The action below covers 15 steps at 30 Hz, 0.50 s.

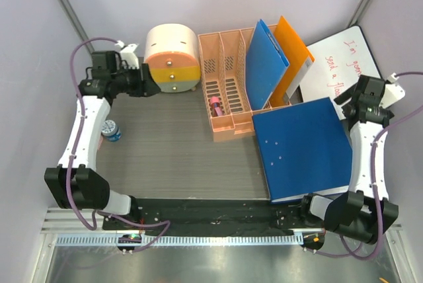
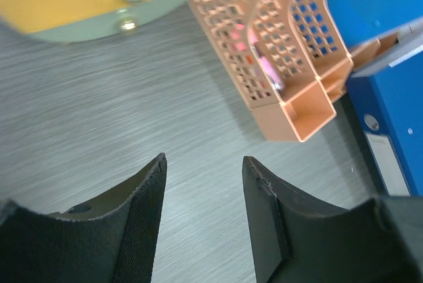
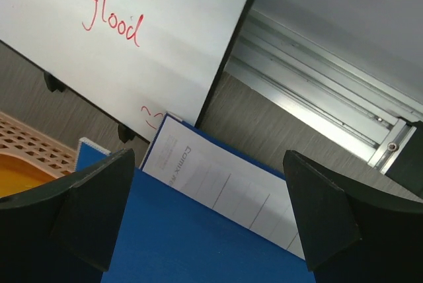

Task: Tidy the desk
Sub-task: Move the folder to the center of the board.

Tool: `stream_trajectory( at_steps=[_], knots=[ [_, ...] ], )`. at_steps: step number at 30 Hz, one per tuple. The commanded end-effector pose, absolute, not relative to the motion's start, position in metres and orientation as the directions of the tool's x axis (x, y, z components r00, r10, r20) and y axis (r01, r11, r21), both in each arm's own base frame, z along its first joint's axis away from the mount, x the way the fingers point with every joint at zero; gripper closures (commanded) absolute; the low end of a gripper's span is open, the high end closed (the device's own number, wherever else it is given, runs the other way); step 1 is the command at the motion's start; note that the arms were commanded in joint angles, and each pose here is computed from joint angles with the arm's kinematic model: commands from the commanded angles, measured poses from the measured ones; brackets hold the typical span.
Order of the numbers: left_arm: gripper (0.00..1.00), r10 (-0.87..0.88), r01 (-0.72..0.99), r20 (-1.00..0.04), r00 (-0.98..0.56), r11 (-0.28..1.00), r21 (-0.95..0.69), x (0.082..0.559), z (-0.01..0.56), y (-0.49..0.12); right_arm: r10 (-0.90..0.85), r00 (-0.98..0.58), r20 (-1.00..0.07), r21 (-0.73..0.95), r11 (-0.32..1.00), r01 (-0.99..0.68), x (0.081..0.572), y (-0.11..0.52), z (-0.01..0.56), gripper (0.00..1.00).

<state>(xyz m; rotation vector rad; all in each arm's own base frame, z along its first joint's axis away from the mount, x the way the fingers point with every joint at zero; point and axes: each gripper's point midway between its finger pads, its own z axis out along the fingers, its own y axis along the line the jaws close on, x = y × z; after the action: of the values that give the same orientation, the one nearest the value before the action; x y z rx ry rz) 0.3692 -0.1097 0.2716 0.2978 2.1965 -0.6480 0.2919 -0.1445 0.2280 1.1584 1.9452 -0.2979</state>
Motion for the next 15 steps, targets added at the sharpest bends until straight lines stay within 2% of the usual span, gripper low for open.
stream_trajectory(
  at_steps=[1,6,15],
  knots=[
    [0.49,-0.051,0.412,-0.751,-0.658,0.810,-0.417,0.364,0.276,-0.096,0.663,-0.093,-0.743,0.310,0.465,0.830,0.278,-0.151,0.225,0.00],
    [0.51,-0.054,0.449,-0.764,-0.643,0.781,-0.434,0.362,0.280,-0.109,0.691,-0.131,-0.710,0.300,0.465,0.833,0.254,-0.136,0.191,0.00],
    [0.53,0.078,0.525,-0.761,-0.645,0.768,-0.366,0.352,0.261,-0.151,0.824,-0.273,-0.496,0.541,0.540,0.645,0.260,-0.055,0.172,0.00]
  ],
)
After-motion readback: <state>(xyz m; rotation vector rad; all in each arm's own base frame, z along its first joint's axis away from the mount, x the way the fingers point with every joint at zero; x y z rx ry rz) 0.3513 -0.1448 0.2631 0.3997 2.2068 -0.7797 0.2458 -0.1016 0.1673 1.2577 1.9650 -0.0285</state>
